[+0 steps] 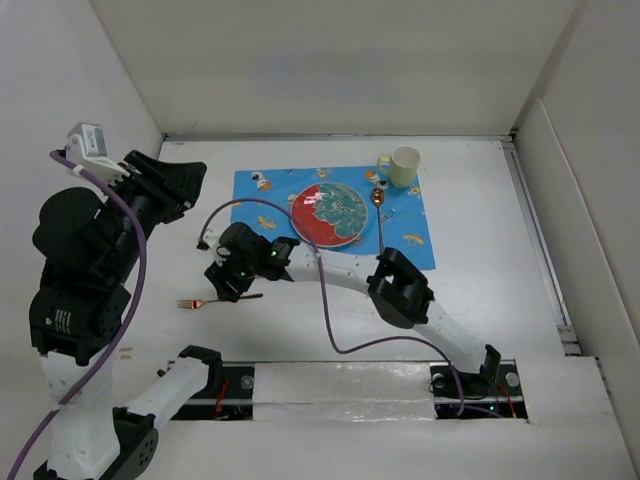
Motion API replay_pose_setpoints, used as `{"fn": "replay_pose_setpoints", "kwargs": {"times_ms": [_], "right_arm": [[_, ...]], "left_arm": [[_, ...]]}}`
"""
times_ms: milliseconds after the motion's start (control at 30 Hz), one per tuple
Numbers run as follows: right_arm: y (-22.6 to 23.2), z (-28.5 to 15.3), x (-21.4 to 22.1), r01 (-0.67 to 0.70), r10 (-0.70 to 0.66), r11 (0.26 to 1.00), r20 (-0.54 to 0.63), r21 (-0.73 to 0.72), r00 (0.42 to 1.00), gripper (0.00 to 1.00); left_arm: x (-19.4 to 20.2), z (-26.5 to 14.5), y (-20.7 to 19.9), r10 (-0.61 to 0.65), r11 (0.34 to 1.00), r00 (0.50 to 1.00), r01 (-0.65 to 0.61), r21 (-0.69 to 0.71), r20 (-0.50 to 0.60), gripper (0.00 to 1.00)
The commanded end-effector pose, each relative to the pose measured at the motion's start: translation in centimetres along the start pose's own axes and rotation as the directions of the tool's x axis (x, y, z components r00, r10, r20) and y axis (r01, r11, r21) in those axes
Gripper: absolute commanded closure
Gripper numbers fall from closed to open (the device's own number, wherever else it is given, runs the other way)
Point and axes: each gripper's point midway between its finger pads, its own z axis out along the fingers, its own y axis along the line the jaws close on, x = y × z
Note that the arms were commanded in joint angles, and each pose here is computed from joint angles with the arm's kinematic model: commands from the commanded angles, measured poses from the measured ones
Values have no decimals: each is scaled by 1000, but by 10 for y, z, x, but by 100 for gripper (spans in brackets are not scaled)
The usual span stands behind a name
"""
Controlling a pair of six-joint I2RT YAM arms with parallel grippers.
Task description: Set the dinner table for one person
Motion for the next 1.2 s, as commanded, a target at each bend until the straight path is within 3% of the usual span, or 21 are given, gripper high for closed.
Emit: {"fn": "replay_pose_setpoints", "kwargs": {"times_ms": [0, 33, 100, 267, 467, 600, 667, 700, 767, 933, 1067, 1167], "right_arm": [[10, 8, -23, 125, -125, 992, 34, 17, 992, 41], [10, 21, -8, 139, -139, 990, -5, 21, 990, 41], [17, 26, -20, 193, -193, 981, 16, 12, 981, 40], [10, 42, 0, 193, -193, 981, -39, 4, 980, 40], [8, 53, 35, 236, -231, 971, -111, 39, 967, 48], [0, 59, 60, 299, -277, 945, -162, 131, 947, 72], [13, 64, 70, 328, -304, 936, -175, 131, 937, 79], [1, 64, 76, 325, -292, 927, -184, 187, 939, 90], [10, 64, 78, 324, -291, 923, -177, 208, 940, 97], [26, 39, 25, 206, -203, 944, -39, 257, 978, 100], [8, -21, -61, 29, -81, 953, 161, 303, 984, 100], [-38, -53, -89, -145, 64, 939, 256, 312, 965, 100]], "left_arm": [[6, -1, 8, 24, 999, 999, -25, -38, -29, 68], [6, -2, 8, 27, 999, 999, -29, -38, -29, 68], [5, -4, 8, 37, 999, 999, -38, -37, -32, 68], [9, -6, 14, 66, 996, 997, -68, -55, -46, 68], [11, -9, 23, 73, 994, 997, -76, -83, -34, 68], [10, -10, 23, 76, 993, 997, -79, -85, -31, 68], [8, -11, 25, 78, 992, 997, -80, -94, -23, 69], [7, -13, 24, 83, 992, 996, -84, -92, -19, 69], [6, -15, 25, 83, 992, 996, -84, -97, -14, 69], [6, -13, 29, 82, 990, 997, -82, -116, -7, 69], [7, -13, 38, 65, 987, 998, -62, -150, 19, 70], [11, -11, 45, 59, 984, 998, -56, -172, 15, 70]]}}
